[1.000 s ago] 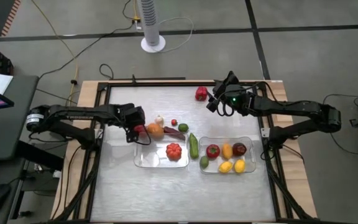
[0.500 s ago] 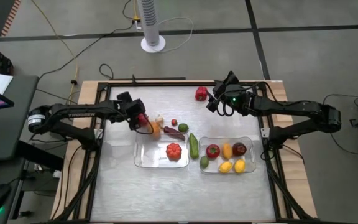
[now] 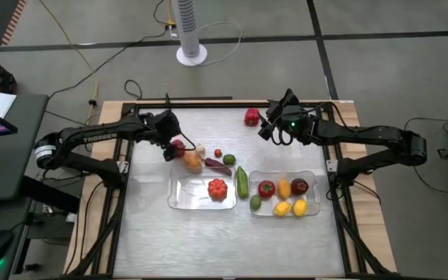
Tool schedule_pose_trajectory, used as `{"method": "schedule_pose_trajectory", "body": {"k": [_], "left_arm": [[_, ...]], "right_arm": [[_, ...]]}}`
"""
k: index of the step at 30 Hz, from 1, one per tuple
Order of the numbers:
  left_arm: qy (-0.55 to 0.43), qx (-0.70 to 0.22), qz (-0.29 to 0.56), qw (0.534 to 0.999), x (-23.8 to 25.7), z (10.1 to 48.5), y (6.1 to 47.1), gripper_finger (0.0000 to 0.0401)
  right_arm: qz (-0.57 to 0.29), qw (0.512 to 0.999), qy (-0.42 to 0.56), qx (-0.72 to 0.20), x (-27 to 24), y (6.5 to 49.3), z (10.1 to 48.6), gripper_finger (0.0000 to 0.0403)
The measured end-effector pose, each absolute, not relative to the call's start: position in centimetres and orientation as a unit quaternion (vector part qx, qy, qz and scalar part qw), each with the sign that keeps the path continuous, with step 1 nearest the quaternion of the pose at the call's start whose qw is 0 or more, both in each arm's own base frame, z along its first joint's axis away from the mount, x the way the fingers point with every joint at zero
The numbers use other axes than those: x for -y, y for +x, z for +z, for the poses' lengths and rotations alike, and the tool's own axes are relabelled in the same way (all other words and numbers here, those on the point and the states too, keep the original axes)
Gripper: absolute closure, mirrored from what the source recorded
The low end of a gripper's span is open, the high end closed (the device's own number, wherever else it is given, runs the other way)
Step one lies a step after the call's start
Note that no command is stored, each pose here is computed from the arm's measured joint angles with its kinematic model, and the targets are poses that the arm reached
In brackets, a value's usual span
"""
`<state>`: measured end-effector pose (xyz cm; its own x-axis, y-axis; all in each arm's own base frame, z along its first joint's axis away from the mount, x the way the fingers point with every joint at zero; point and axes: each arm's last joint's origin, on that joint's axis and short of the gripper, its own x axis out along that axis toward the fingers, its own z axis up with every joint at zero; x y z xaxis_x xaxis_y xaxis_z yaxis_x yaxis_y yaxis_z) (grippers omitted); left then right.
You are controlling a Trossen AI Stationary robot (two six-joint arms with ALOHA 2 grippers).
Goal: Sort produce into baskets
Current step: Put the left red bell pepper into the left transparent bin
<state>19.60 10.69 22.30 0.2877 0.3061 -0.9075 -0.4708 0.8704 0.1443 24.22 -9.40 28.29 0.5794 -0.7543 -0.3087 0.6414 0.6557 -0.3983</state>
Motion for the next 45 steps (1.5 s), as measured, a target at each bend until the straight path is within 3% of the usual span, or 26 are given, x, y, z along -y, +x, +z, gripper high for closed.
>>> {"method": "schedule_pose_trajectory", "body": {"k": [5,25,30,34,39,45], "left_arm": [[-0.087,-0.553,0.166,0.812,-10.1,21.5,19.5,0.0081],[-0.019,-0.606,0.153,0.781,-10.8,17.2,21.3,0.0081],[0.006,-0.603,0.141,0.785,-10.3,17.4,21.7,0.0105],[0.028,-0.610,0.134,0.781,-9.9,18.5,22.2,0.0133],[0.072,-0.630,0.154,0.758,-9.8,22.4,23.1,0.0133],[0.077,-0.576,0.181,0.793,-9.2,27.9,25.0,0.0126]], "right_arm": [[-0.396,0.880,-0.122,-0.230,9.4,24.2,28.3,0.0090],[-0.396,0.880,-0.125,-0.232,9.4,24.2,28.3,0.0090],[-0.396,0.880,-0.125,-0.232,9.4,24.2,28.3,0.0090],[-0.396,0.880,-0.125,-0.232,9.4,24.2,28.3,0.0090],[-0.396,0.880,-0.125,-0.232,9.4,24.2,28.3,0.0090],[-0.396,0.880,-0.126,-0.232,9.4,24.2,28.3,0.0090]]}}
